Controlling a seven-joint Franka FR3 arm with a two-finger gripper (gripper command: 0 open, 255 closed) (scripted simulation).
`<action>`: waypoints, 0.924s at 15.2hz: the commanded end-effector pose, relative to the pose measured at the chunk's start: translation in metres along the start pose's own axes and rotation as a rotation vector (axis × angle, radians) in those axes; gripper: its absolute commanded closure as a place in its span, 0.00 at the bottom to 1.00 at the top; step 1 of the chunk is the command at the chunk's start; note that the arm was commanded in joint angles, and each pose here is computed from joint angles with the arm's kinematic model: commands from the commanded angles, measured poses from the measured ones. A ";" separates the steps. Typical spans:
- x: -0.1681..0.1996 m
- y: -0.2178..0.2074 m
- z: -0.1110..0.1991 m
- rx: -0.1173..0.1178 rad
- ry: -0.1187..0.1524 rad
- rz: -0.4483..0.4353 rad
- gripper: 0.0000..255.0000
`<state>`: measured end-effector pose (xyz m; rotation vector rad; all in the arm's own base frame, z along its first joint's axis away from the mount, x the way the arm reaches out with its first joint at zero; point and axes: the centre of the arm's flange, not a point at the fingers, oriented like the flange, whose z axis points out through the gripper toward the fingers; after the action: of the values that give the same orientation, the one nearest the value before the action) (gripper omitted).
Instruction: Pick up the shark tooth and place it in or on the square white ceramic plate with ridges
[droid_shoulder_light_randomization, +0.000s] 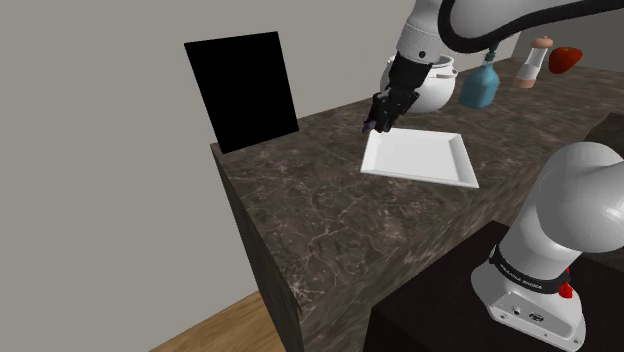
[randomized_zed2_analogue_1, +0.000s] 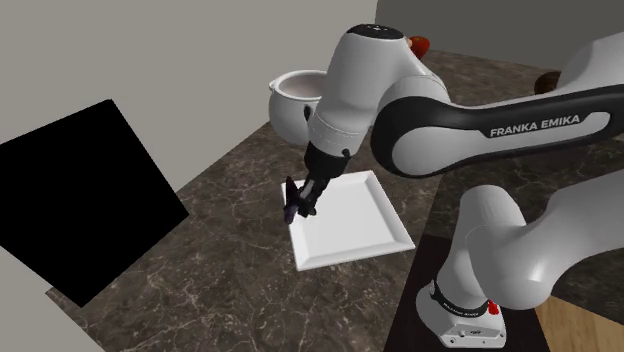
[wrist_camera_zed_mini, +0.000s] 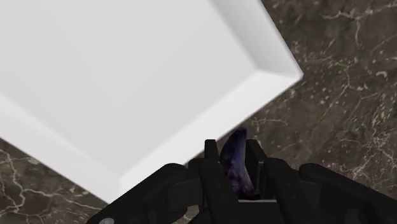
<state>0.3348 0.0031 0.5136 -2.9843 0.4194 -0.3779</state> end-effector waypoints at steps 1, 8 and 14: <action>-0.016 0.018 -0.006 0.001 -0.001 -0.001 1.00; -0.072 0.083 -0.021 0.001 -0.001 -0.001 1.00; -0.080 0.088 0.009 0.001 -0.001 -0.001 1.00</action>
<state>0.2412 -0.0573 0.4799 -2.9842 0.4177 -0.3762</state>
